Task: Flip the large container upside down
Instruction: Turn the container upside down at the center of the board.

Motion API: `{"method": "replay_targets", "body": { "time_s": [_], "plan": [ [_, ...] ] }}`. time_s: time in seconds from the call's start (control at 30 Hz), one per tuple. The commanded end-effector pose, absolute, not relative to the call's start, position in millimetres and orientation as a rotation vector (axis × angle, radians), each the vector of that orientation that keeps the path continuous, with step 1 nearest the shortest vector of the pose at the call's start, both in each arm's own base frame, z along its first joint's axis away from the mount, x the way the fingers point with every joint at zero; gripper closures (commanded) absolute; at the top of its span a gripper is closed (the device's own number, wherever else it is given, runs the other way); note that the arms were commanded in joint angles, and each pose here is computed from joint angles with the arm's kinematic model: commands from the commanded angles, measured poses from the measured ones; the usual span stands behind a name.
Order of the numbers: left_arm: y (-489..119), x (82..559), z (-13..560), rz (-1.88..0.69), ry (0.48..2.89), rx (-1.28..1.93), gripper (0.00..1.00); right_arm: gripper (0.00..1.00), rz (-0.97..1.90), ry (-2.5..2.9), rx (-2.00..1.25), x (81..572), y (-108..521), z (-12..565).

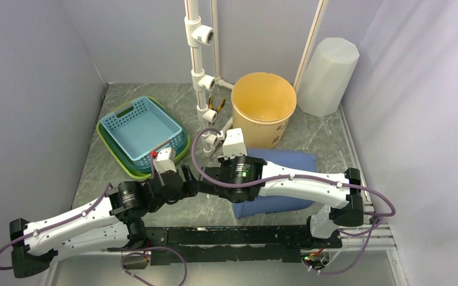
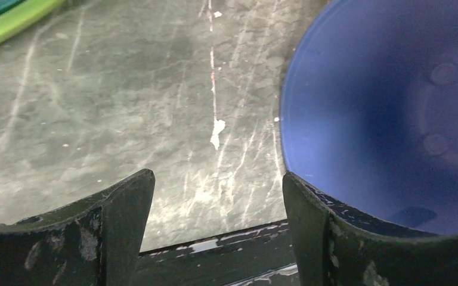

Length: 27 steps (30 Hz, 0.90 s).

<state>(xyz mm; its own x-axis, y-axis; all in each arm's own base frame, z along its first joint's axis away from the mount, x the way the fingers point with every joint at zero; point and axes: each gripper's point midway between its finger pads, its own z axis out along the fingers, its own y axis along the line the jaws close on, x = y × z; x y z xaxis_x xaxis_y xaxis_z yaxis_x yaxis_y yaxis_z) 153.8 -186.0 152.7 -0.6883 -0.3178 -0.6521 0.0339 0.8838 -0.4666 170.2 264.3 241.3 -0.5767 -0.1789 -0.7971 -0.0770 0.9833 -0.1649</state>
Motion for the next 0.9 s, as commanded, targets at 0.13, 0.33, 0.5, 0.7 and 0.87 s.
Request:
{"method": "replay_targets", "body": {
  "time_s": [0.13, 0.33, 0.5, 0.7, 0.87],
  "plan": [
    [-143, 161, 167, -0.277, 2.285, -0.18, 0.15, 1.0, -0.254, 2.213, -0.301, 149, 273, 212],
    [-123, 175, 173, -0.281, 2.285, -0.236, 0.13, 1.0, -0.236, 2.195, -0.309, 143, 282, 212],
    [-115, 188, 172, -0.283, 2.324, -0.237, 0.13, 1.0, -0.232, 2.176, -0.319, 140, 288, 211],
    [-106, 208, 184, -0.266, 2.333, -0.253, 0.12, 1.0, -0.207, 2.18, -0.336, 132, 300, 210],
    [-87, 216, 195, -0.24, 2.308, -0.319, 0.12, 1.0, -0.18, 2.179, -0.359, 125, 315, 211]
  ]
}}
